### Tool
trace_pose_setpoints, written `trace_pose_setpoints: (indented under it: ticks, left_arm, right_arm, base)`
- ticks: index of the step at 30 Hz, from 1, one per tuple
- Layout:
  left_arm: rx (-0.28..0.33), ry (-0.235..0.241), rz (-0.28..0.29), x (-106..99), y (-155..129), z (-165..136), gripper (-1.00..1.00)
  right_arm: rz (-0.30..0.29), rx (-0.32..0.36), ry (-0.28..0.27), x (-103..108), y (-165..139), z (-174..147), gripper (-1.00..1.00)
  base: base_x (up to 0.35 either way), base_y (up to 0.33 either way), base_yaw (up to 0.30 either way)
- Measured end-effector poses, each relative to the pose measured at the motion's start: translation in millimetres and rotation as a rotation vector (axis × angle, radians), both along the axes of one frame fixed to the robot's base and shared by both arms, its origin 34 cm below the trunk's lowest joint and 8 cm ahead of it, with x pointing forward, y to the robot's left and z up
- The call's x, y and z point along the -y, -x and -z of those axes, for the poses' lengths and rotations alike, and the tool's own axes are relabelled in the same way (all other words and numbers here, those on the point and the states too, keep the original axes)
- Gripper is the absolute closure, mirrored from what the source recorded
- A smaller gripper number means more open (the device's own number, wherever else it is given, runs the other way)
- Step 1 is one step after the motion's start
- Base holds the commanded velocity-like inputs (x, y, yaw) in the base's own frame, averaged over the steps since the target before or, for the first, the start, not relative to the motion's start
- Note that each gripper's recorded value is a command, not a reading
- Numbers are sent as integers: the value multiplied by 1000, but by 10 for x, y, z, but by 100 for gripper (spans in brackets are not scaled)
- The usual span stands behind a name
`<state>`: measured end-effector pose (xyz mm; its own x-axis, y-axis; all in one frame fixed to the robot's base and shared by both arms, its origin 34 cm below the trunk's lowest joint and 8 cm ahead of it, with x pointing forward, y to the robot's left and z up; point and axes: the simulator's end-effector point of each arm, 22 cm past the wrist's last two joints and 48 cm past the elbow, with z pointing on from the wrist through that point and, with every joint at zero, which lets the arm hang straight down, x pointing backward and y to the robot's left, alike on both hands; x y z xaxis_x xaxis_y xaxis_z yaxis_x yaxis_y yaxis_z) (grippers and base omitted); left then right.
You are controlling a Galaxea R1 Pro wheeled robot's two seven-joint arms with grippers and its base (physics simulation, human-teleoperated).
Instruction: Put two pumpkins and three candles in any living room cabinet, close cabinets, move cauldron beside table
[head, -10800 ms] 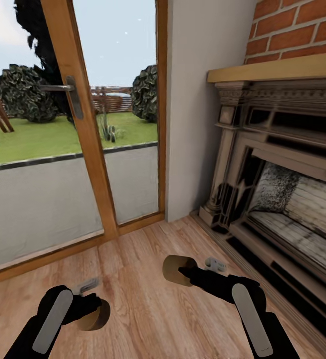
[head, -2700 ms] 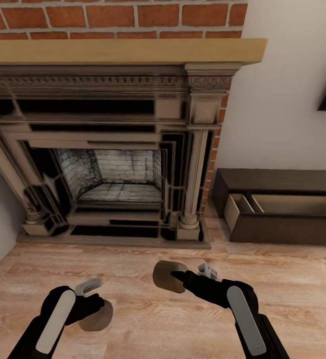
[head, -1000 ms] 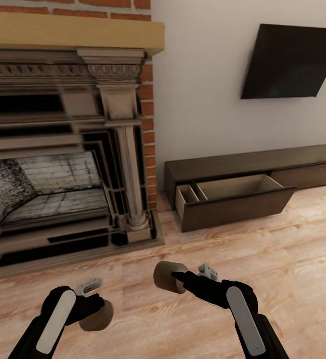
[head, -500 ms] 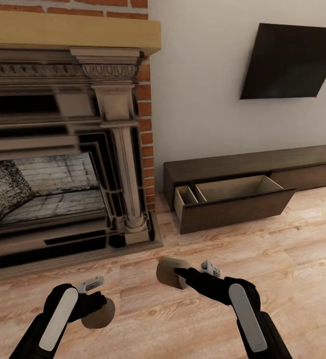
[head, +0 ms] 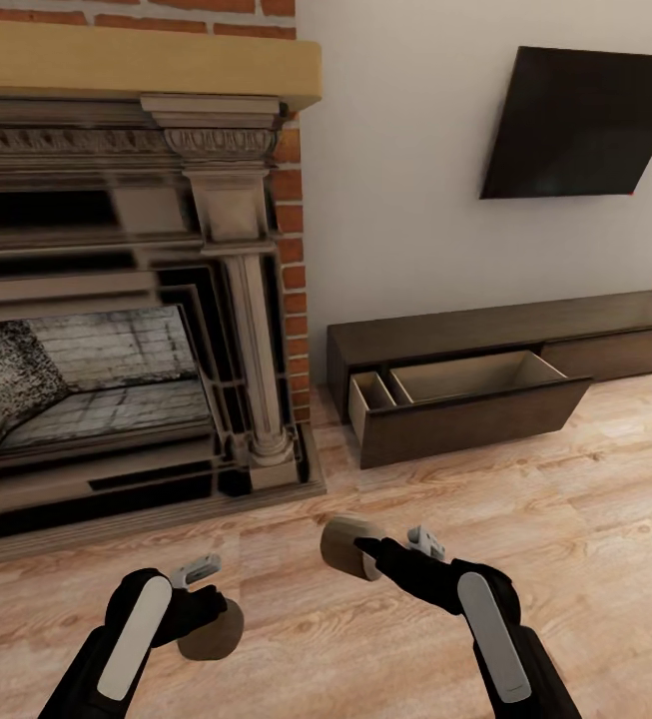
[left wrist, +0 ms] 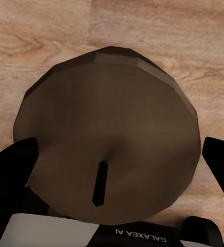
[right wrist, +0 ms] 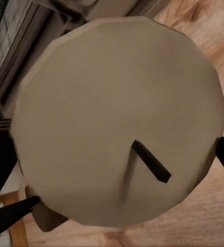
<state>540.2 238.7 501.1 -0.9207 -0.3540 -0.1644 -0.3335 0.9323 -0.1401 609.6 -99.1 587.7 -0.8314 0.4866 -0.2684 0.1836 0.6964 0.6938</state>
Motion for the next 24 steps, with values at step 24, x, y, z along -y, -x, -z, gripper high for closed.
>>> trace_pose_setpoints:
  ticks: [24]
  left_arm:
    - [3, 6, 5, 22, -7, -2, 100]
  right_arm:
    - [36, -149, 8, 7, 332, 648, 100]
  base:
    - [8, 56, -36]
